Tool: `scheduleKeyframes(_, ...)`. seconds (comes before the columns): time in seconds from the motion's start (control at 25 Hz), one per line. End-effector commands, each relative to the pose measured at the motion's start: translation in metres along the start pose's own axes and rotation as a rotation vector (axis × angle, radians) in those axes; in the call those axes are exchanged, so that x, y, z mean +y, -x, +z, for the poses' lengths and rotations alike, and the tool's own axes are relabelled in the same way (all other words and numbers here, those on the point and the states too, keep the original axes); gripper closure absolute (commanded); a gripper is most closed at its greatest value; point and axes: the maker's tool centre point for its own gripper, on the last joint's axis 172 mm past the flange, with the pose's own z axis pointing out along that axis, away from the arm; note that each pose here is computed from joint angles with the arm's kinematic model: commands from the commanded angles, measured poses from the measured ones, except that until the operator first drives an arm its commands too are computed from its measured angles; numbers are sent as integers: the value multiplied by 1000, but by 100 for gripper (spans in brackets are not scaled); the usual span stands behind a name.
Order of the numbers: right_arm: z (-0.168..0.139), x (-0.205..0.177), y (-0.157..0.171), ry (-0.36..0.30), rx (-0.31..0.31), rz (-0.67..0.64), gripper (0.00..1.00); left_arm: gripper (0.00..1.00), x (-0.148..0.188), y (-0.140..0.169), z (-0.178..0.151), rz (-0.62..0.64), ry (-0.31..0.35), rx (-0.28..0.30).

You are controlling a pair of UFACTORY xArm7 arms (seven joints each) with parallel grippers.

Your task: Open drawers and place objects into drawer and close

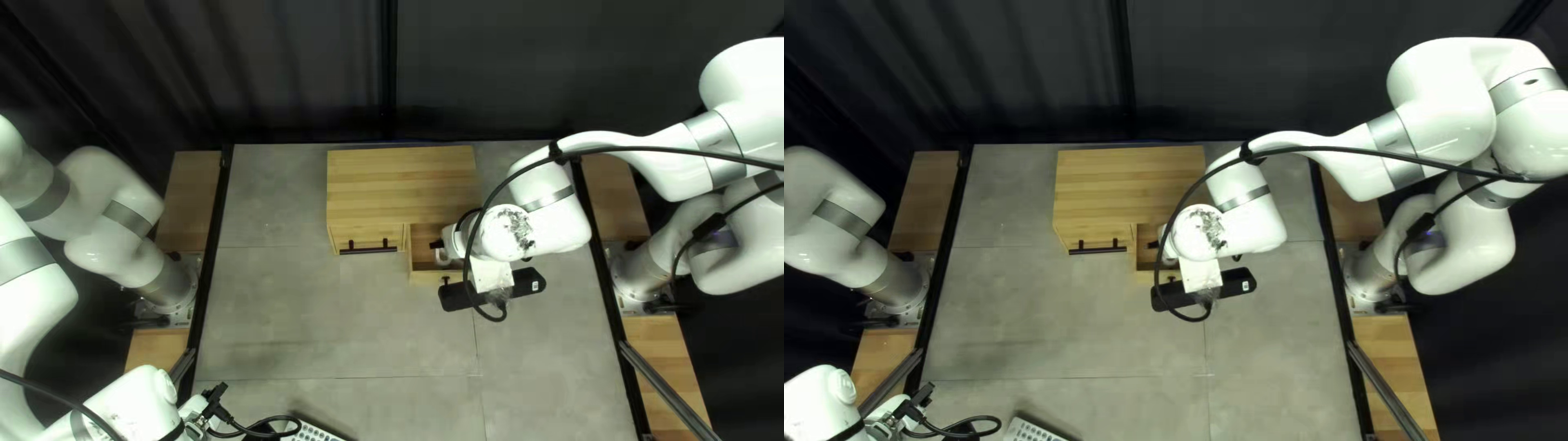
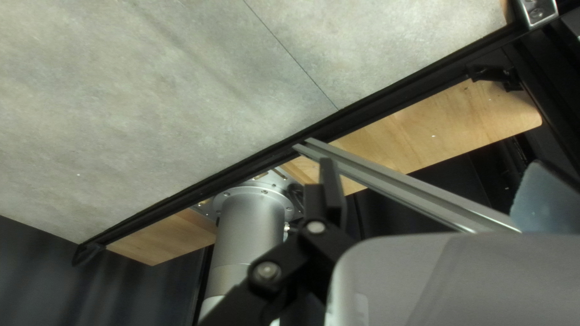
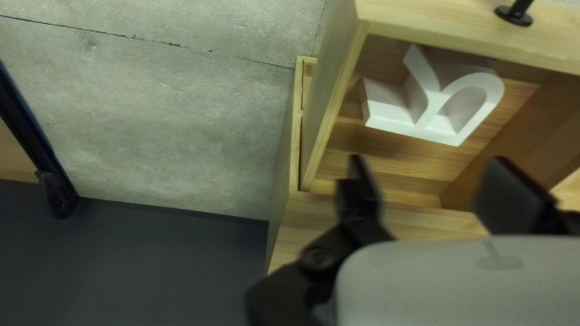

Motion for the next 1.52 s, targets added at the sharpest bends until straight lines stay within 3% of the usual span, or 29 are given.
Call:
scheduleKeyframes(0.04,-15,5,-16,6,0,3,98,0,0,0,0,0,0,0)
scheduleKeyframes(0.32,-45,-7,-50,7,24,41,98,0,0,0,0,0,0,0)
scheduleKeyframes(0.68,-75,-7,-188,20,51,-7,94,0,0,0,0,0,0,0)
scheduleKeyframes(1.0,-74,-21,-270,29,99,-21,82,0,0,0,0,0,0,0)
scheduleKeyframes(1.08,-71,-29,-284,32,115,-19,74,0,0,0,0,0,0,0)
scheduleKeyframes(1.24,-67,-39,-307,31,147,-20,34,0,0,0,0,0,0,0)
scheduleKeyframes(1.32,-63,-46,-321,34,164,-16,23,0,0,0,0,0,0,0)
scheduleKeyframes(1.36,-61,-51,-329,37,173,-12,8,0,0,0,0,0,0,0)
scheduleKeyframes(1.4,-61,-55,-335,39,180,-6,0,0,0,0,0,0,0,0)
scheduleKeyframes(1.52,-61,-61,-346,44,191,10,0,0,0,0,0,0,0,0)
